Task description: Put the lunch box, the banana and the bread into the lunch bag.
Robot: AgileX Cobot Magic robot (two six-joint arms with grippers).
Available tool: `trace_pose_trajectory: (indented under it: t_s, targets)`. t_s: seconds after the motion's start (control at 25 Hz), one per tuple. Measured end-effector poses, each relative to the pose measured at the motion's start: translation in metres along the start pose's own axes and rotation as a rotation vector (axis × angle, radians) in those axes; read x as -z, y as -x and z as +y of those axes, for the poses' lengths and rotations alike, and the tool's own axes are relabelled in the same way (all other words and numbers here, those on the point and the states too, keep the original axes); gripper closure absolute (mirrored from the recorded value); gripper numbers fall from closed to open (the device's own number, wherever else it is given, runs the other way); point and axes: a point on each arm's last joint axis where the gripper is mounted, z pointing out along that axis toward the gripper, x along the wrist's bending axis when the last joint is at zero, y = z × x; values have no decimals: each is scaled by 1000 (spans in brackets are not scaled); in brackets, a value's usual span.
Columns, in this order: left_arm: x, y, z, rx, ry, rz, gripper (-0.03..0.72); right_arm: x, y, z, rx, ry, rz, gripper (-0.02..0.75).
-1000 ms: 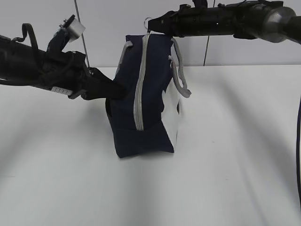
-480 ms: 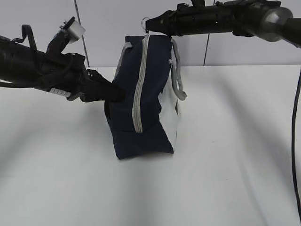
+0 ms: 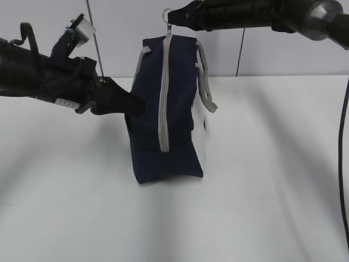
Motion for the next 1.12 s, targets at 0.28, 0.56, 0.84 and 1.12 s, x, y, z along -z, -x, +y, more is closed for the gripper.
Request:
trace_pose_trajectory:
  t_s: [0.28, 0.56, 0.84, 1.12]
  targets:
    - [0, -2, 0, 8, 4, 20, 683, 0, 3, 0, -20, 4, -25, 754]
    - [0, -3, -1, -7, -12, 27, 685, -1, 5, 0, -16, 8, -59, 754]
    - [1, -3, -2, -20, -26, 30, 685, -1, 7, -4, -22, -35, -88, 754]
    - [1, -2, -3, -33, -42, 28, 685, -5, 13, -15, -76, -46, -115, 754]
